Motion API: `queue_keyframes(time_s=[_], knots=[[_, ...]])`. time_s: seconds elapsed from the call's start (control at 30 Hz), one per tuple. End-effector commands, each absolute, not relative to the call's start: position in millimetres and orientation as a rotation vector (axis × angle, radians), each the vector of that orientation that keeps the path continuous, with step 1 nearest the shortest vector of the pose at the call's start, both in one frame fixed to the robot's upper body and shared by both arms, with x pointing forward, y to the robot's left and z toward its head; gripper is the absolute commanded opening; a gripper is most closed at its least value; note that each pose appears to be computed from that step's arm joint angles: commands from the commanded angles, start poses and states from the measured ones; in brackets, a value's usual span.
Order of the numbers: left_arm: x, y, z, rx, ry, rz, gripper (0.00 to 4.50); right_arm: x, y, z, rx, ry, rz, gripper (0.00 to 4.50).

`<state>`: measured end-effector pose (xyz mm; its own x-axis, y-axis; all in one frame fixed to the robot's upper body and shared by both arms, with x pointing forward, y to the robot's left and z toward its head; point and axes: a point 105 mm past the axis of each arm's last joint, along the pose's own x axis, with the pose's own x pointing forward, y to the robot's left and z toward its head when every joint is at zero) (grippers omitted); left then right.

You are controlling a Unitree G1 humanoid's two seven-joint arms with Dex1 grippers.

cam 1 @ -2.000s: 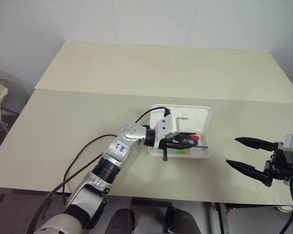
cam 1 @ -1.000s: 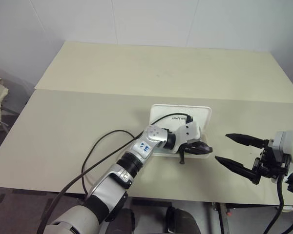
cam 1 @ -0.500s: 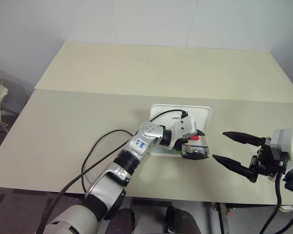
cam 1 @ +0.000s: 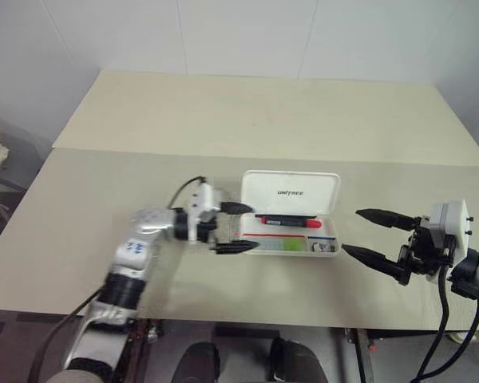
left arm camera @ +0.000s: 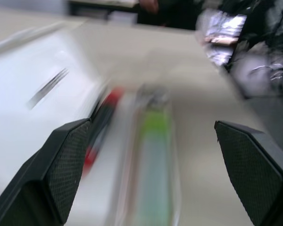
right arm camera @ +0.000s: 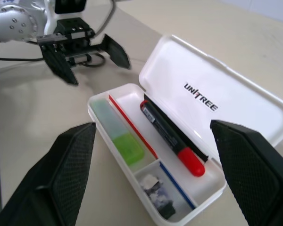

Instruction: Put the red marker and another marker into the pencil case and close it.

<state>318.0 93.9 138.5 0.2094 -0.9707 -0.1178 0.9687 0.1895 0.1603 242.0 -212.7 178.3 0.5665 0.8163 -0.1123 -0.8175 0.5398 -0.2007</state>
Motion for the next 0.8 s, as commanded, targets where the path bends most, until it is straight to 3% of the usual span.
queue_keyframes(time_s=[0.03, 0.17, 0.37, 0.67, 0.8], knots=[[328, 123, 155, 0.247, -0.099, -1.231, 3.54, 245, -225, 187, -0.303, -0.018, 0.976, 4.11], [343, 162, 156, 0.27, -0.097, -1.051, 2.14, 251, -243, 187, -0.347, -0.003, 0.966, 4.11], [356, 164, 157, 0.28, -0.123, -0.952, 0.03, 261, -266, 192, -0.379, -0.004, 0.928, 4.11], [377, 112, 161, 0.233, -0.159, -0.99, 0.03, 263, -292, 191, -0.409, 0.043, 0.905, 4.11], [395, 90, 155, 0.214, -0.099, -0.983, 0.03, 263, -289, 190, -0.409, 0.03, 0.904, 4.11]])
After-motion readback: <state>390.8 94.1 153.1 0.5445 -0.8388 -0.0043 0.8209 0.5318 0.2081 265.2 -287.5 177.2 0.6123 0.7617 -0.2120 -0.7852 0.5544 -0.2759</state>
